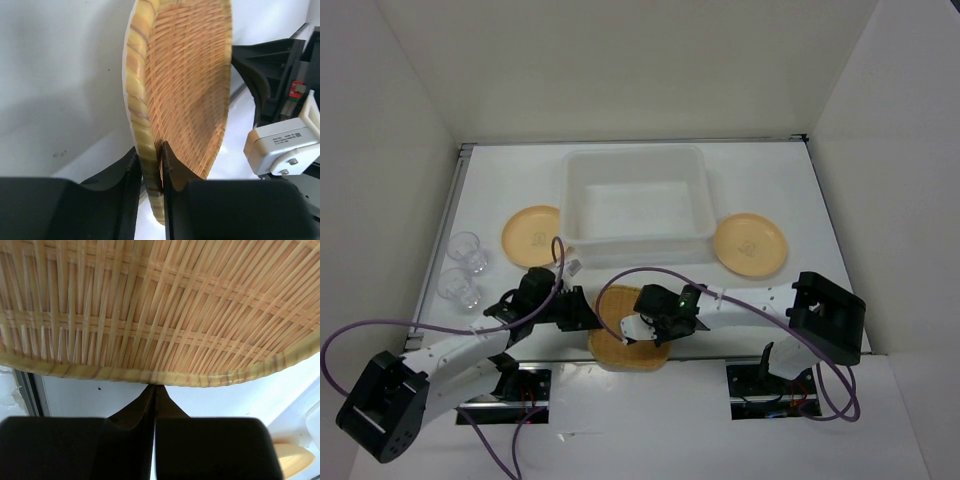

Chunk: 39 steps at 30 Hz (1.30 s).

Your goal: Place the mixed dishes into the plastic bin

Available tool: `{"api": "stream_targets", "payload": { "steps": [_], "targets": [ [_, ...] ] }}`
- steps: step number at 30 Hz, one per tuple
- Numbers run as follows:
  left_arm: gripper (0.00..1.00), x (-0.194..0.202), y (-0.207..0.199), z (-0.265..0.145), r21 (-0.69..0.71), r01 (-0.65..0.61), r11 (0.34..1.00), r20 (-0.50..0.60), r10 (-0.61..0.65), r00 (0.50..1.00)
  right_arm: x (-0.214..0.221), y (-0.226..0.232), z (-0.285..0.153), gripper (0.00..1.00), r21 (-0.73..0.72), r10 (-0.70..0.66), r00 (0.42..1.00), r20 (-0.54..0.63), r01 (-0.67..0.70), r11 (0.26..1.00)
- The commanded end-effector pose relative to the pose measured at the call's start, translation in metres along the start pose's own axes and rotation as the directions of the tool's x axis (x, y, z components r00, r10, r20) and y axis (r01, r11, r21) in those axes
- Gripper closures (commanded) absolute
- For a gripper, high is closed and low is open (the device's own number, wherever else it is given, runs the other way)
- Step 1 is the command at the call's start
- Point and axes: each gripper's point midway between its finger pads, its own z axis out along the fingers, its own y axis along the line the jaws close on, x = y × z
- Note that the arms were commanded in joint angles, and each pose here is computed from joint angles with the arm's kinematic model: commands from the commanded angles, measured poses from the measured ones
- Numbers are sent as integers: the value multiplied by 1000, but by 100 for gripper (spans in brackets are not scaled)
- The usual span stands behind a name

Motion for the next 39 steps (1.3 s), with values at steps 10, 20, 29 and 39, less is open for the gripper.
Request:
{"api": "stream_targets", "payload": {
  "steps": [10, 20, 29, 39],
  "targets": [
    [100, -9, -35, -31, 96, -32, 995, 110, 22, 994, -26, -57, -68, 100, 252, 96, 964, 248, -160, 955],
    [100, -41, -112, -85, 244, -84, 966, 229, 27, 973, 27, -111, -177, 100, 390, 229, 794, 563, -499, 774],
    [100, -106, -186, -110, 293, -191, 937, 310, 96, 946, 93, -131, -227, 91, 473, 363, 631, 686, -765, 436],
    [100, -253, -213, -87, 312, -162, 936, 302, 64, 951, 120, -129, -222, 75, 470, 431, 581, 690, -813, 344]
  ]
}}
